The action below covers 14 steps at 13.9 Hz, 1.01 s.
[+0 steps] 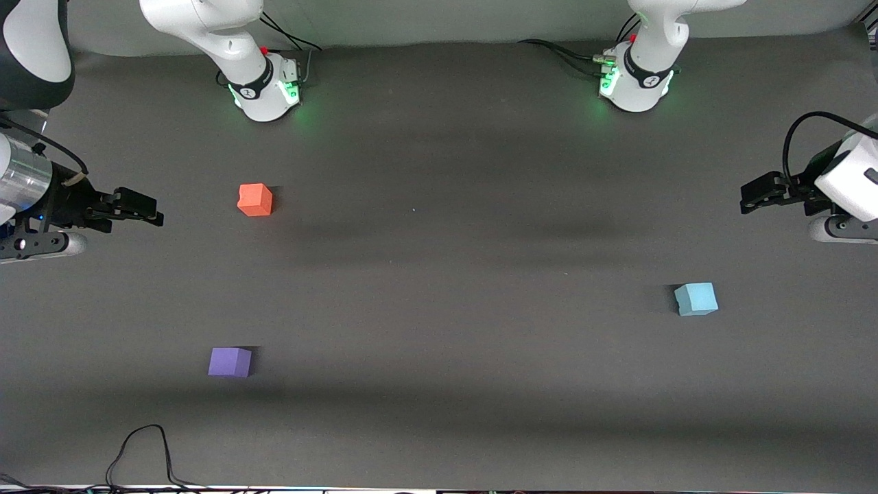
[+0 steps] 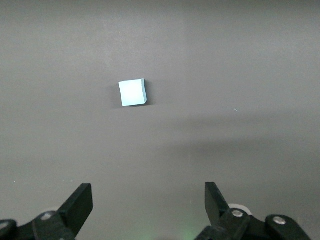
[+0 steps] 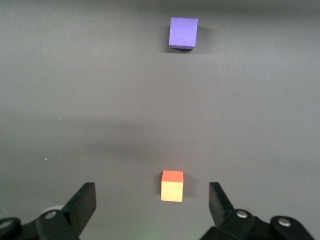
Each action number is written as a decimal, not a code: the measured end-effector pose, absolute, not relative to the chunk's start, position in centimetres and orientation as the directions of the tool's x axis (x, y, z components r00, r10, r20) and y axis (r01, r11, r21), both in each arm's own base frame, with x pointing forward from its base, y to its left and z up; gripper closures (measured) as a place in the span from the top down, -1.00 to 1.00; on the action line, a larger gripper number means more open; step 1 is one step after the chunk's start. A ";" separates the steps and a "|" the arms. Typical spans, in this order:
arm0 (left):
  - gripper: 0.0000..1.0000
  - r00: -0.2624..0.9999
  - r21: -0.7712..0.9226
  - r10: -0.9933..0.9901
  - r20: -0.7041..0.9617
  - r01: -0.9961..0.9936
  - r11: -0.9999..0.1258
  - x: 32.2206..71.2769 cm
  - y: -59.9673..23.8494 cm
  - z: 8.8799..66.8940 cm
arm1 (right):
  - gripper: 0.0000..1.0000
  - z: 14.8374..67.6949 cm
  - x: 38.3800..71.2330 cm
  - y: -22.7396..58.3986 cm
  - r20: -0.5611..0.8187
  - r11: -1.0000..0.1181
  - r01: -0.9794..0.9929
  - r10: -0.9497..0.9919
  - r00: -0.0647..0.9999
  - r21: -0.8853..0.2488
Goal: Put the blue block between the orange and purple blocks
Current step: 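Reach the left gripper down over the light blue block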
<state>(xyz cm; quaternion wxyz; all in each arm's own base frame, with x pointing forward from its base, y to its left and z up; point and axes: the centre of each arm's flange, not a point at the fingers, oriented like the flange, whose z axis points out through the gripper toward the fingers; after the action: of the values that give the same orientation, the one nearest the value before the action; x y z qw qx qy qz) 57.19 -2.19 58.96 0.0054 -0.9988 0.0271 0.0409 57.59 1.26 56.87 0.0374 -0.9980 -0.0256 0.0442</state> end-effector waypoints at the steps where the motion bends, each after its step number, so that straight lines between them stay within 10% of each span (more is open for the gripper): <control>1: 1.00 0.995 -0.009 -0.054 -0.083 -0.055 -0.998 57.2 -2.2 58.9 | 1.00 56.9 57.6 1.3 -0.086 -0.996 0.048 0.054 0.995 -0.077; 14: 1.00 0.999 -0.017 0.022 -0.035 0.021 -1.000 59.2 4.6 47.6 | 1.00 56.6 57.5 1.4 -0.093 -0.996 0.049 0.056 0.994 -0.080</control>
<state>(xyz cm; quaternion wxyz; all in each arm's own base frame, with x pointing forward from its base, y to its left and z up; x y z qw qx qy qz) 59.17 4.60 47.62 0.0084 -0.9998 -0.0107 0.0176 57.52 1.38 56.57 0.0387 -0.9978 -0.0262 0.0476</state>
